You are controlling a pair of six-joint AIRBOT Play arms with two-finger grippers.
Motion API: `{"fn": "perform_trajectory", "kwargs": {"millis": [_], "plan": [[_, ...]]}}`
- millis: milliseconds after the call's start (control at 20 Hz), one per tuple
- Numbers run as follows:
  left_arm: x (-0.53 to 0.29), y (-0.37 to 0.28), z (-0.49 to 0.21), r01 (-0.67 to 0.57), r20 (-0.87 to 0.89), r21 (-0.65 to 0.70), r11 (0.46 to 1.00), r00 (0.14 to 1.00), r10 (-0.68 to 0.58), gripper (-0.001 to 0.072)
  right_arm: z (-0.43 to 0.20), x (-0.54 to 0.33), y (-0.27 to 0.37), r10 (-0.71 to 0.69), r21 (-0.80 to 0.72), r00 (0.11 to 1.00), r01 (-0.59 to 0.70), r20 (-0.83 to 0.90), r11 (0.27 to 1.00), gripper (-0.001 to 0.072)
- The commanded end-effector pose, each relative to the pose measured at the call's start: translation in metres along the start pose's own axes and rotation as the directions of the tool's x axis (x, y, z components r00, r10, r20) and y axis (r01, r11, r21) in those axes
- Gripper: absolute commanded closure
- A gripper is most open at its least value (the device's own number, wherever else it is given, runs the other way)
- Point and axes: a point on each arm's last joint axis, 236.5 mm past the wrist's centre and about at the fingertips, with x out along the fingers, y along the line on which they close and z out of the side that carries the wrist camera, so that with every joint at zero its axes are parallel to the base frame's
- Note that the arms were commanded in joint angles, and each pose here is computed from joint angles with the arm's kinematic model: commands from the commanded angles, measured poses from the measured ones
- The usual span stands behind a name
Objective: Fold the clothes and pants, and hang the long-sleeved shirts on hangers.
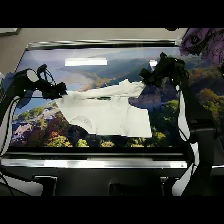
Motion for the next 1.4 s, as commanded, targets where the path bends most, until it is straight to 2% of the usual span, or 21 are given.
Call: {"fn": "perform_trajectory", "kwargs": {"millis": [0,150,250,350,550,750,850,1050,1350], "plan": [[-0.040,0.004,0.001,0.003,0.019,-0.016,1.000,1.000,-0.003,0.0161,0.004,-0.012,0.010,0.024,-0.049,1.000,-0.023,0.019,0.999,0.0678],[-0.117,0.014,-0.009,0.009,0.074,-0.042,0.999,0.997,-0.006,0.0156,0.004,-0.039,0.018,0.027,-0.110,0.999,-0.024,0.031,0.994,0.0678],[-0.133,0.010,-0.040,0.029,0.065,-0.089,0.996,0.998,-0.023,0.0156,0.001,-0.054,0.021,0.020,-0.142,0.999,-0.017,0.024,0.990,0.0678],[-0.115,-0.009,-0.094,0.104,-0.008,-0.150,0.983,0.994,-0.106,0.0156,-0.005,-0.061,0.021,0.012,-0.170,1.000,-0.011,0.007,0.985,0.0678],[-0.055,-0.073,-0.203,0.286,-0.099,-0.305,0.908,0.939,-0.329,0.0156,-0.015,-0.063,0.012,-0.028,-0.179,0.999,0.022,-0.034,0.984,0.0678],[-0.010,-0.121,-0.281,0.311,-0.163,-0.353,0.882,0.908,-0.385,0.0156,-0.018,-0.063,0.010,-0.036,-0.179,0.998,0.027,-0.048,0.983,0.0678],[0.003,-0.143,-0.297,0.329,-0.157,-0.356,0.874,0.901,-0.403,0.0156,-0.020,-0.063,0.009,-0.040,-0.179,0.998,0.029,-0.057,0.983,0.0678],[0.028,-0.166,-0.312,0.333,-0.138,-0.444,0.832,0.892,-0.431,0.0156,-0.023,-0.064,0.006,-0.052,-0.182,0.996,0.038,-0.072,0.983,0.0678],[0.045,-0.192,-0.303,0.343,-0.143,-0.413,0.844,0.891,-0.432,0.0156,-0.022,-0.064,0.003,-0.063,-0.185,0.996,0.050,-0.065,0.982,0.0678]]}}
